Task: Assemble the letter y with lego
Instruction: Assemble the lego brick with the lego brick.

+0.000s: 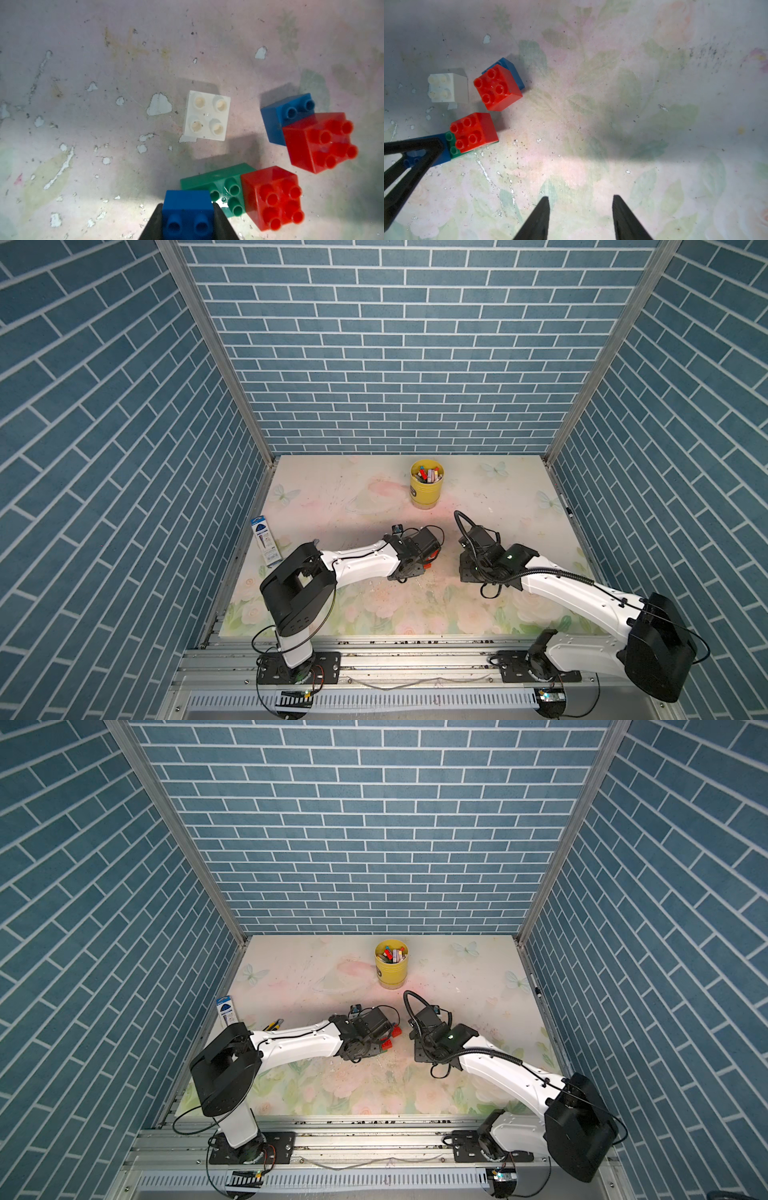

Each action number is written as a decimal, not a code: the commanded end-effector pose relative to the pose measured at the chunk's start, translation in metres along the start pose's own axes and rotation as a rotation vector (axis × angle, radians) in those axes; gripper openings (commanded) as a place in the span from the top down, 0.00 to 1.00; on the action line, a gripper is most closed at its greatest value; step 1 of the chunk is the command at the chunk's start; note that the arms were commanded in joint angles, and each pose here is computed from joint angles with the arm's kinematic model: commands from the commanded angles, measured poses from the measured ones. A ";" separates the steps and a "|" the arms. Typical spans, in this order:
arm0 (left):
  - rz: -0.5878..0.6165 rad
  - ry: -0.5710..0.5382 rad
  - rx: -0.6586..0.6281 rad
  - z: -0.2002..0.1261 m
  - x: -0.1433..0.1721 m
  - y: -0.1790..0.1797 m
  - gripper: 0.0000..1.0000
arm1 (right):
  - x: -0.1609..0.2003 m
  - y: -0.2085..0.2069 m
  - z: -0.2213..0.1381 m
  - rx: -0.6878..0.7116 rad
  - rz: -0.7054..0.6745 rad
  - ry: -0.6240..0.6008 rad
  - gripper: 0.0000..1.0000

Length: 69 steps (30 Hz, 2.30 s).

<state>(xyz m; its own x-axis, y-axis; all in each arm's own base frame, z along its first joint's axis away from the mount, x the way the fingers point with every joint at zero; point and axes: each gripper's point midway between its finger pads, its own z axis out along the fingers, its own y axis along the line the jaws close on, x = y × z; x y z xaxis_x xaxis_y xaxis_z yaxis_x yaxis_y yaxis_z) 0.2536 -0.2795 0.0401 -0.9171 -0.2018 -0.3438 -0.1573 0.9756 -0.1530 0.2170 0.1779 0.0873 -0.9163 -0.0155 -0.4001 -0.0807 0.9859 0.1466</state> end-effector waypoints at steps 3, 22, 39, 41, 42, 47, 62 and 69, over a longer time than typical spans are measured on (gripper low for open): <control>-0.006 0.152 -0.231 0.032 0.047 0.061 1.00 | -0.006 -0.006 -0.007 0.027 -0.007 -0.019 0.49; 0.010 0.261 -0.350 0.046 0.065 0.073 1.00 | -0.006 -0.014 -0.010 0.052 0.008 -0.036 0.49; -0.034 0.302 -0.368 0.048 0.074 0.086 1.00 | -0.007 -0.020 -0.011 0.059 0.035 -0.054 0.49; -0.031 0.308 -0.367 0.051 0.074 0.084 1.00 | -0.007 -0.020 -0.011 0.059 0.037 -0.058 0.49; -0.030 0.314 -0.372 0.052 0.074 0.084 1.00 | -0.007 -0.021 -0.012 0.061 0.037 -0.059 0.49; -0.018 0.337 -0.384 0.059 0.078 0.084 1.00 | -0.005 -0.025 -0.013 0.069 0.045 -0.067 0.49; 0.001 0.342 -0.397 0.064 0.077 0.085 1.00 | -0.005 -0.030 -0.015 0.071 0.055 -0.074 0.49; 0.039 0.312 -0.396 0.054 0.066 0.082 1.00 | -0.005 -0.030 -0.016 0.069 0.059 -0.076 0.49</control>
<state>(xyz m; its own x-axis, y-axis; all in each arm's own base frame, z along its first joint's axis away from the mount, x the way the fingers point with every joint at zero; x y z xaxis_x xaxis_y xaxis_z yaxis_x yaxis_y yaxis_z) 0.2505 -0.2765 0.0282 -0.9424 -0.2287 -0.2443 -0.2235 0.9735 -0.0492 0.2217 0.1553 0.0992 -0.8858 0.0320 -0.4629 -0.0313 0.9912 0.1285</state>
